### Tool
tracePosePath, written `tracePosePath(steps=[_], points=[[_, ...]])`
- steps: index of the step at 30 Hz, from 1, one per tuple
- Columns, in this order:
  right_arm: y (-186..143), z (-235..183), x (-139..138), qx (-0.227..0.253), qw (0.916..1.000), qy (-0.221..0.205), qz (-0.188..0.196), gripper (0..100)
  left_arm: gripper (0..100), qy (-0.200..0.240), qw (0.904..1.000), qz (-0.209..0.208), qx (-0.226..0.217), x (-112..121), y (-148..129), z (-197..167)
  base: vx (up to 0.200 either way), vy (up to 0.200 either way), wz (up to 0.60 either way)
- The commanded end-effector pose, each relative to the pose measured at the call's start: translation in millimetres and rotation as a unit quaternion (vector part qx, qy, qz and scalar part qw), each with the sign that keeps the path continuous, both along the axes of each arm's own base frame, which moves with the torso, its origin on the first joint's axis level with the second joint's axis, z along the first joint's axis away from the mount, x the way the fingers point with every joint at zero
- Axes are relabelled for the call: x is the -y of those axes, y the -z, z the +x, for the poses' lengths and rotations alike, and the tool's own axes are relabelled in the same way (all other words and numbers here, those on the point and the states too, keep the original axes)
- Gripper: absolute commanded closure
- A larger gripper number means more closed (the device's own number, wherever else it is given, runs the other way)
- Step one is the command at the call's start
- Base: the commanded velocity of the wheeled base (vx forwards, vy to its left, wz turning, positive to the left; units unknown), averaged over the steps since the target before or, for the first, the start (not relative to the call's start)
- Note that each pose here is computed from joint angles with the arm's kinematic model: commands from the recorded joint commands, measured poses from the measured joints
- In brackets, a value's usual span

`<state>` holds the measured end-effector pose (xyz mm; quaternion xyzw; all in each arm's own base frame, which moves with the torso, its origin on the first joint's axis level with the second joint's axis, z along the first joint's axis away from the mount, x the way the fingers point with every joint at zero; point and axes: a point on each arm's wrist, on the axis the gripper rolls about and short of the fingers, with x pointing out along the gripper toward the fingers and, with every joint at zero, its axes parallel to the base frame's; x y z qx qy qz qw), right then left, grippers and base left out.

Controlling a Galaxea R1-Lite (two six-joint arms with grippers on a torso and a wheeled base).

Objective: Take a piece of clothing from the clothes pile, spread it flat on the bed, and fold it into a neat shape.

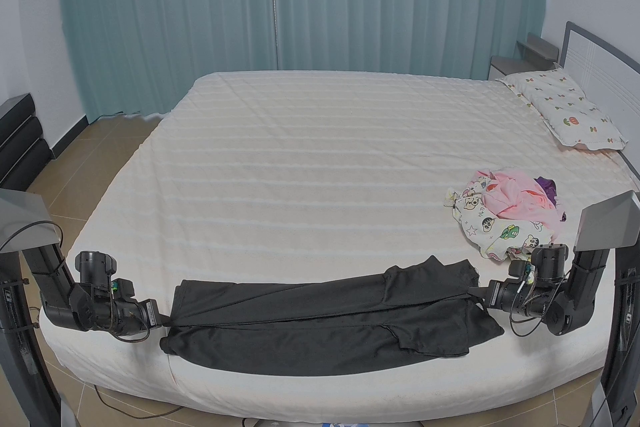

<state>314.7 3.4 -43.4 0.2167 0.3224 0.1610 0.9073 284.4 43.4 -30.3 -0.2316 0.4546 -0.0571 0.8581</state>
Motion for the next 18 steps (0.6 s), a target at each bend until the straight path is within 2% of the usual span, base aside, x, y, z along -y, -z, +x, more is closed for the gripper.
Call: tracePosePath(steps=[1,8,18], points=[[-1.9,-3.4,2.4,0.0,1.0,0.002,-0.003,100,100,-0.001,1.0,0.001,-0.001,-0.4,1.4,1.0,0.0,0.0,0.0],[1.2,-13.8,1.9,-0.007,0.9996,-0.019,-0.02,100,100,-0.003,1.0,0.003,0.0,-0.7,1.4,2.2,0.0,0.0,0.0],[4.0,-18.7,1.7,-0.016,0.9993,-0.022,-0.024,100,100,-0.006,1.0,0.003,0.004,-1.1,1.0,6.4,0.0,0.0,0.0]])
